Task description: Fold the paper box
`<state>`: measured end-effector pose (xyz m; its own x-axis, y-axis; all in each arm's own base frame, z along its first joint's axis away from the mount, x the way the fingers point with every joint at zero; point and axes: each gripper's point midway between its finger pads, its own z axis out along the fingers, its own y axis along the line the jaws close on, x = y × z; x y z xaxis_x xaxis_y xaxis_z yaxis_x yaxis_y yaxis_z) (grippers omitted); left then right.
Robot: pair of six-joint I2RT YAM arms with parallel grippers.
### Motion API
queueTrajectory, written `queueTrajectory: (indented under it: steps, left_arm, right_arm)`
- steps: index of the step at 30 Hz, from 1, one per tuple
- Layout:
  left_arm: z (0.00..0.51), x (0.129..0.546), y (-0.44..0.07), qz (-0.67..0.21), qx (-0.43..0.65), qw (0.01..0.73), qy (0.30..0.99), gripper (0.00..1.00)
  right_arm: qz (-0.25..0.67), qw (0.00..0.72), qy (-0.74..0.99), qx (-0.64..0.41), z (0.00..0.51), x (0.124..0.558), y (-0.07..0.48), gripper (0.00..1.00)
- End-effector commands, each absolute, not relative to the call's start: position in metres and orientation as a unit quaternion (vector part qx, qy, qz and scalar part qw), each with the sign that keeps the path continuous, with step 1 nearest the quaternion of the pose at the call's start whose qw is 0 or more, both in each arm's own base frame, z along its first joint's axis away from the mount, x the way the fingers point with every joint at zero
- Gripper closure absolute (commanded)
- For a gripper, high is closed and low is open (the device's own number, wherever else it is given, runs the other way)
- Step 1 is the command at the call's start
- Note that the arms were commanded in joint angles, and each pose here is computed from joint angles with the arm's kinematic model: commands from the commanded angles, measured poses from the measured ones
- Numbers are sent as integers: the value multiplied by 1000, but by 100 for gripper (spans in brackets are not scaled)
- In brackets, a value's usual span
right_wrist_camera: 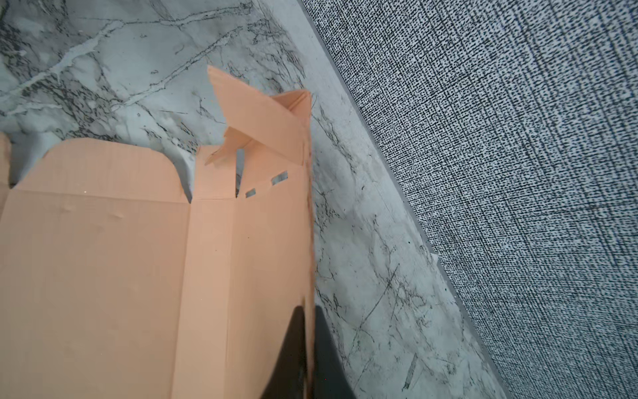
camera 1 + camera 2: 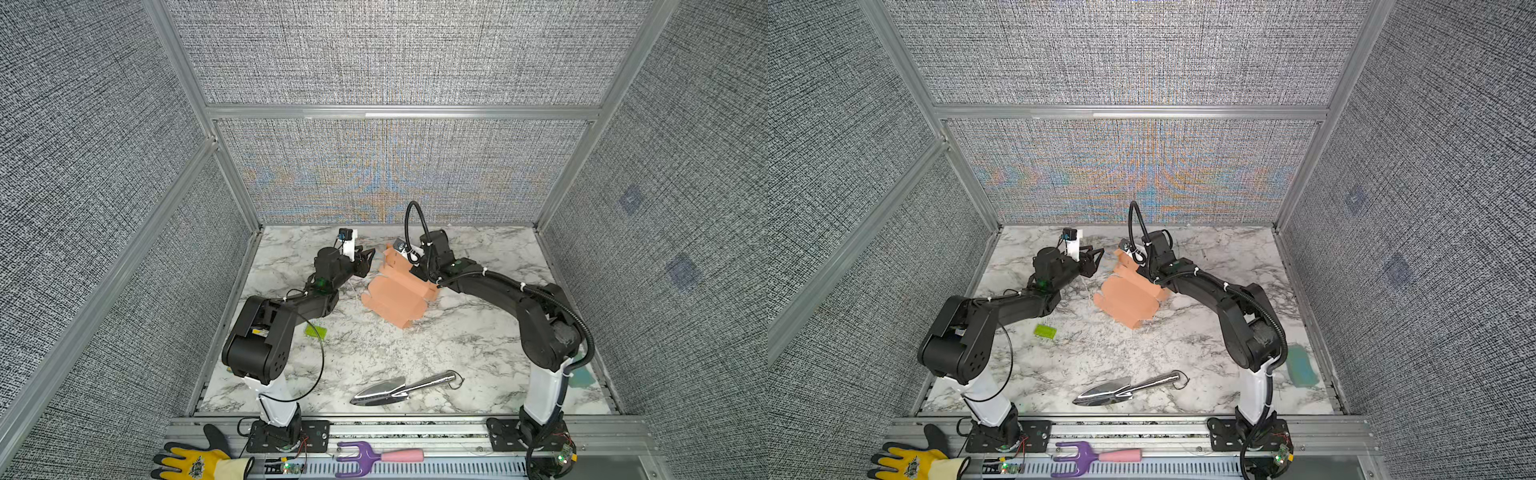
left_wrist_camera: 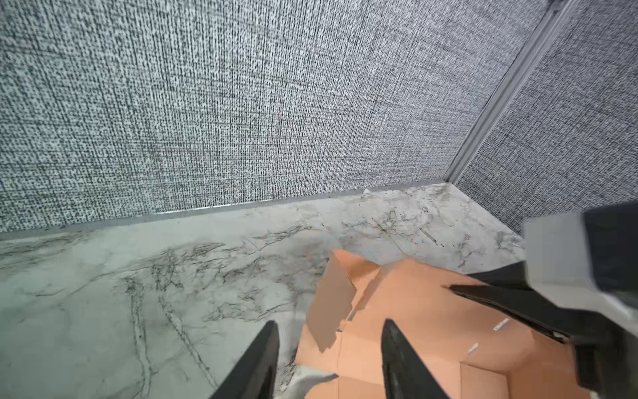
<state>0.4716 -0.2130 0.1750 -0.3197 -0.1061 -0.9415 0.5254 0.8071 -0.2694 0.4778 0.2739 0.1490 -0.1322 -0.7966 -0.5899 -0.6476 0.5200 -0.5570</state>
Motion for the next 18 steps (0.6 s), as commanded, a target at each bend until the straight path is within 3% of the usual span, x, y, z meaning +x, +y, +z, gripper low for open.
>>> queueTrajectory:
  steps: [1,11,18]
  left_arm:
    - [150,477,-208,-270,138,521,798,50]
    - [115,500,-222,-258,190,459,828,45]
    - [116,520,-222,-271,189,459,825,45]
  right_arm:
    - [-92,472,735,-478,161,481,275,93]
    - [-52,483,725,-489,170,471,286,93]
    - [-46,477,728,-490,167,469,287,93]
